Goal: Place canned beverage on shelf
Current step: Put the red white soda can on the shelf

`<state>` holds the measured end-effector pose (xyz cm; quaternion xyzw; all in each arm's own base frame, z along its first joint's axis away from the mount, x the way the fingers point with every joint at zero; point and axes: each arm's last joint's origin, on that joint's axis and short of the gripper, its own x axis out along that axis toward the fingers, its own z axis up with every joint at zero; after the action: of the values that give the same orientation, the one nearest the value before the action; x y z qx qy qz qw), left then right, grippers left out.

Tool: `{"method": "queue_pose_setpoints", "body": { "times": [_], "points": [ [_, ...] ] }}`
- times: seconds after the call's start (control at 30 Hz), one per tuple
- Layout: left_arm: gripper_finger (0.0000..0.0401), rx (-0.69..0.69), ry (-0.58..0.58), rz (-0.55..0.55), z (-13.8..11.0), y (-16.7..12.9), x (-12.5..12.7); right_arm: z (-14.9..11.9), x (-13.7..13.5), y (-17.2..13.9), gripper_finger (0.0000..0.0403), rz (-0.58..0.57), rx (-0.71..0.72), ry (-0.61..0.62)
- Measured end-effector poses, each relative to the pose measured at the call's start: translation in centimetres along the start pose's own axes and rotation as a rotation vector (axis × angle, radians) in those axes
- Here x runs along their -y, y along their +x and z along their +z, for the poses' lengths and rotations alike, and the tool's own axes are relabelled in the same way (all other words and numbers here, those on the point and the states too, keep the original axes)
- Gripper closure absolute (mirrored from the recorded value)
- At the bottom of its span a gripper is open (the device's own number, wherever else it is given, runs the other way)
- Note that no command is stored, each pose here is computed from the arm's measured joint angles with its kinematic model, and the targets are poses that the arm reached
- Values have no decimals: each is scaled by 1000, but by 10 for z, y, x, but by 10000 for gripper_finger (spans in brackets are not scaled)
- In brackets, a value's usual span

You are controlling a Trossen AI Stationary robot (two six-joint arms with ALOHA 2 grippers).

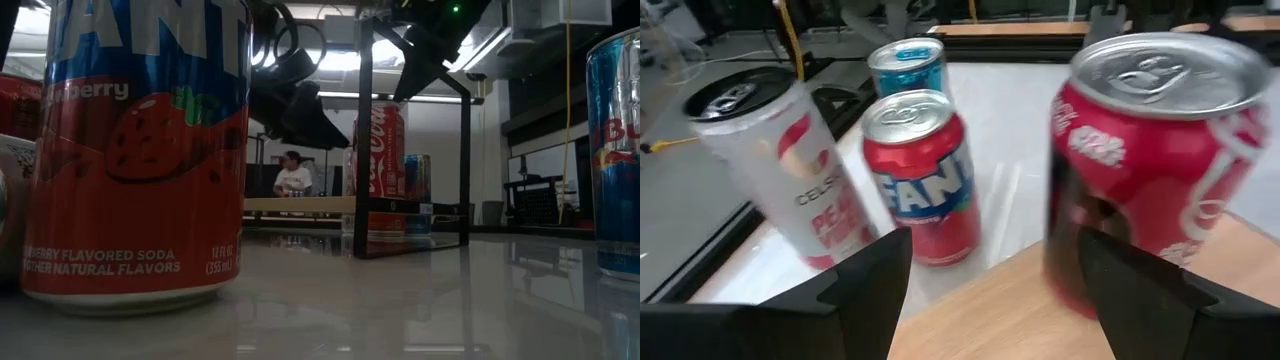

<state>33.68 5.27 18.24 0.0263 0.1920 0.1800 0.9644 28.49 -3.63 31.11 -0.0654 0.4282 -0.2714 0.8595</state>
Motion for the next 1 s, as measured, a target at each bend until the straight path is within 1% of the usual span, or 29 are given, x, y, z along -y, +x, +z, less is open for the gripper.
{"method": "queue_pose_setpoints", "body": {
  "times": [0.07,0.5,0.57,0.67,0.73,0.8,0.9,1.0],
  "points": [
    [125,12,-1,-23,1,0,2,0,0,0,45,0,0,0],
    [125,79,-4,-64,8,-3,12,0,-1,0,45,26,3,3],
    [125,80,7,-48,8,-3,11,0,-1,0,45,26,2,3],
    [125,63,31,43,6,-2,6,0,-1,0,45,26,2,3],
    [125,58,27,74,6,-1,2,0,-1,0,45,26,2,2],
    [125,57,11,75,6,-1,-1,0,-1,0,45,26,2,2],
    [125,59,-19,38,6,0,-3,0,-1,0,45,26,3,3],
    [125,60,-23,26,6,0,-2,0,-1,0,45,26,3,3]
  ]
}}
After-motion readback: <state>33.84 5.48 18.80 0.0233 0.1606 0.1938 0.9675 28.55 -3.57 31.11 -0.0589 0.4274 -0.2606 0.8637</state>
